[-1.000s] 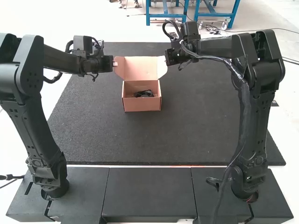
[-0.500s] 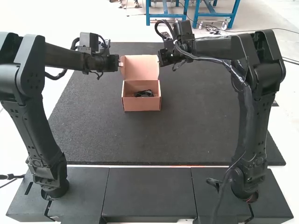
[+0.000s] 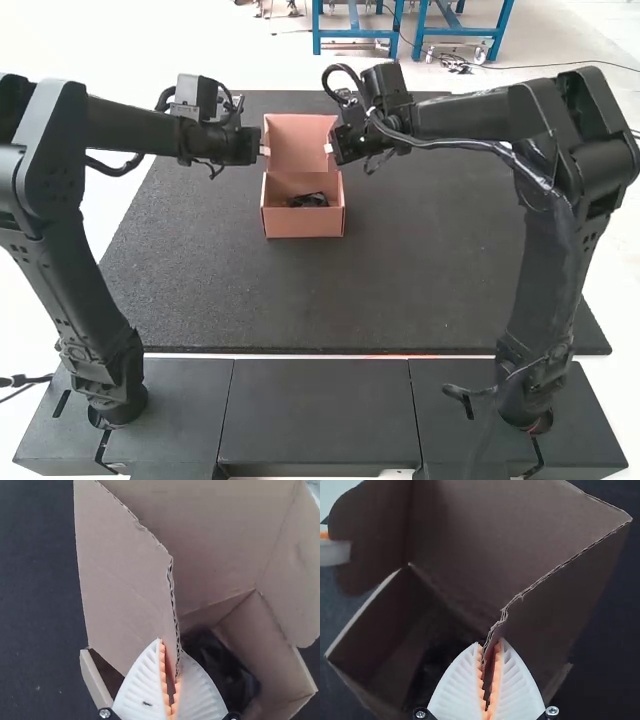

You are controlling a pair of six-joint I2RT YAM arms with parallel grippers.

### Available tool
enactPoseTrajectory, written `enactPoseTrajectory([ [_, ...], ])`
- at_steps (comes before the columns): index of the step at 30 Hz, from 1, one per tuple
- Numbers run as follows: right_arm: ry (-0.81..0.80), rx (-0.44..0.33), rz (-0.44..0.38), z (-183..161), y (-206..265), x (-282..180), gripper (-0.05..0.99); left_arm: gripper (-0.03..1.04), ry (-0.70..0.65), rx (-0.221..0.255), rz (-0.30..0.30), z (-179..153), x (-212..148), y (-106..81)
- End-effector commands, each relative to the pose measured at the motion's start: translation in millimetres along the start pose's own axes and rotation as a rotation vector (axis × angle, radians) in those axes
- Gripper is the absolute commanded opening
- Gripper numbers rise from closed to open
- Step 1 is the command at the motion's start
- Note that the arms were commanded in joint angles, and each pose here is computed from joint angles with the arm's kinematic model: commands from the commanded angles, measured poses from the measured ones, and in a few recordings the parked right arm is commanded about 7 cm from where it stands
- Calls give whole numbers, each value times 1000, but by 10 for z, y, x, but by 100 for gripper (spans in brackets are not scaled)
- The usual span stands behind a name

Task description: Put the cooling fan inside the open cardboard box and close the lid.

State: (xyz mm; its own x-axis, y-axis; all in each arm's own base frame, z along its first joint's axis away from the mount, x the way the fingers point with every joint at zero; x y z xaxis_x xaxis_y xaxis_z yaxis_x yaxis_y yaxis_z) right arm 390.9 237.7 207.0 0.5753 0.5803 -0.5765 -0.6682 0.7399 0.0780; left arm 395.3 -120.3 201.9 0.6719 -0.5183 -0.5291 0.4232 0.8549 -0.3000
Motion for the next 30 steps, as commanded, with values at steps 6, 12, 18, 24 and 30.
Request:
enactPoseTrajectory([
  [6, 56, -3, 79, -347, 280, -74, 0, 4, 4, 17, -52, -92, -127, -192],
  [12, 58, 7, 83, -448, 316, -139, 0, 4, 22, 21, -64, -220, -171, -258],
  [18, 55, 11, 96, -534, 396, -174, 0, 4, 38, 20, -62, -324, -215, -268],
  [24, 48, 6, 104, -621, 466, -188, 0, 4, 52, 23, -57, -444, -295, -259],
  [30, 55, -4, 111, -744, 534, -177, 0, 4, 71, 23, -52, -628, -363, -243],
])
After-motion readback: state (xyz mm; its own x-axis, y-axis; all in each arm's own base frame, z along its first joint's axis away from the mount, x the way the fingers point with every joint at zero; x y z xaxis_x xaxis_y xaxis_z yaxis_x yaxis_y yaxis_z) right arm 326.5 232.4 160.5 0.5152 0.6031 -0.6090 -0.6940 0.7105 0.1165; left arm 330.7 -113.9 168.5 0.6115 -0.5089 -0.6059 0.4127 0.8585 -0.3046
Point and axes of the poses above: each hand's point on the last joint's axis, 136 mm out from that joint toward the fingers, its own x axis out along the fingers, its own y axis along the line the jaws close on, z = x × y, the point moved 9 cm from there along -x, back along the fingers
